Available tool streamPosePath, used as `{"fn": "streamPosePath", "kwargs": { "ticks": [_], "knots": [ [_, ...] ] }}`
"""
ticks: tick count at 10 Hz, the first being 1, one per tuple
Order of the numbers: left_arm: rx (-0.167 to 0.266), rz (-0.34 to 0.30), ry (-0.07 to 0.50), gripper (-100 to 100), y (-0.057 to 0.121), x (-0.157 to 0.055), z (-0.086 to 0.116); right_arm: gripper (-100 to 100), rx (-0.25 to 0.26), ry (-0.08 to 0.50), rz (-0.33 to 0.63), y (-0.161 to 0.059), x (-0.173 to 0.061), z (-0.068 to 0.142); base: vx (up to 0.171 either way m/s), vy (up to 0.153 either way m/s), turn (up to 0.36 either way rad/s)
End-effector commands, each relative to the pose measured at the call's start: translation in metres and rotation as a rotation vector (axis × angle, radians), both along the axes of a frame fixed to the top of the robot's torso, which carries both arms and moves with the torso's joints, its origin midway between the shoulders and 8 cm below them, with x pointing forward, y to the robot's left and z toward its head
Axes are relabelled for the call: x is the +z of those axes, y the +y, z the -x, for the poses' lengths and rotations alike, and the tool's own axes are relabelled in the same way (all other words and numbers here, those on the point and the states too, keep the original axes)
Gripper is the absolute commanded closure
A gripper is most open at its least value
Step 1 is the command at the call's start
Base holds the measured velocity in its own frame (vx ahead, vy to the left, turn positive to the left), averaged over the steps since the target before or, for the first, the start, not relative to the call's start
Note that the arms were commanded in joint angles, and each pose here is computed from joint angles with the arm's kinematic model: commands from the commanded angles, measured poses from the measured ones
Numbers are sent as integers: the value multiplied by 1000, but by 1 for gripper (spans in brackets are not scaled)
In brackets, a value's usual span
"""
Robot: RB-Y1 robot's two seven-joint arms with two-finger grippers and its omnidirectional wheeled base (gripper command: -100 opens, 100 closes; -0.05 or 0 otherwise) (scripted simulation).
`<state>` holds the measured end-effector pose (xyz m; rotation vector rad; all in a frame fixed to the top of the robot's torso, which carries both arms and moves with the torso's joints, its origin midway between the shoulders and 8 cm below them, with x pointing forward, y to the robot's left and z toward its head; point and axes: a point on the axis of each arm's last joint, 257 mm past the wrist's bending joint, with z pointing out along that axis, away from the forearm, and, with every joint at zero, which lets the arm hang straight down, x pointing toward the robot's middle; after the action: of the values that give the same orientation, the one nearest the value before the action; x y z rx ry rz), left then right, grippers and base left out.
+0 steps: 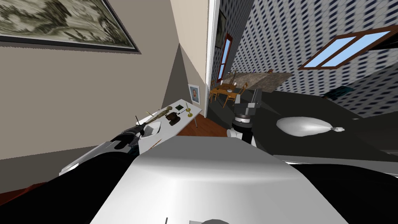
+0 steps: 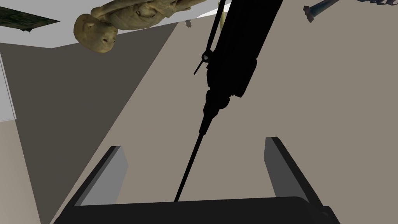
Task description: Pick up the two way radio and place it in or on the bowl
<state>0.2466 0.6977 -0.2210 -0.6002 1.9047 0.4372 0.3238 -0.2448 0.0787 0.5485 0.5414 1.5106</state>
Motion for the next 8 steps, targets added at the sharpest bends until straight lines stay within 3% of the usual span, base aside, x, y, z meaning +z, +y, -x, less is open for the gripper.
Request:
{"fn": "streamPosePath", "kwargs": {
  "ticks": [1, 8],
  "knots": [
    [-11, -10, -10, -100, -3, 19, -7, 0, 0, 0, 0, 0, 0, 0, -1, -1, 126],
    [-73, -25, -30, -100, -29, 74, -35, 0, 0, 0, 0, 0, 0, 0, -1, -5, 93]
  ]
}}
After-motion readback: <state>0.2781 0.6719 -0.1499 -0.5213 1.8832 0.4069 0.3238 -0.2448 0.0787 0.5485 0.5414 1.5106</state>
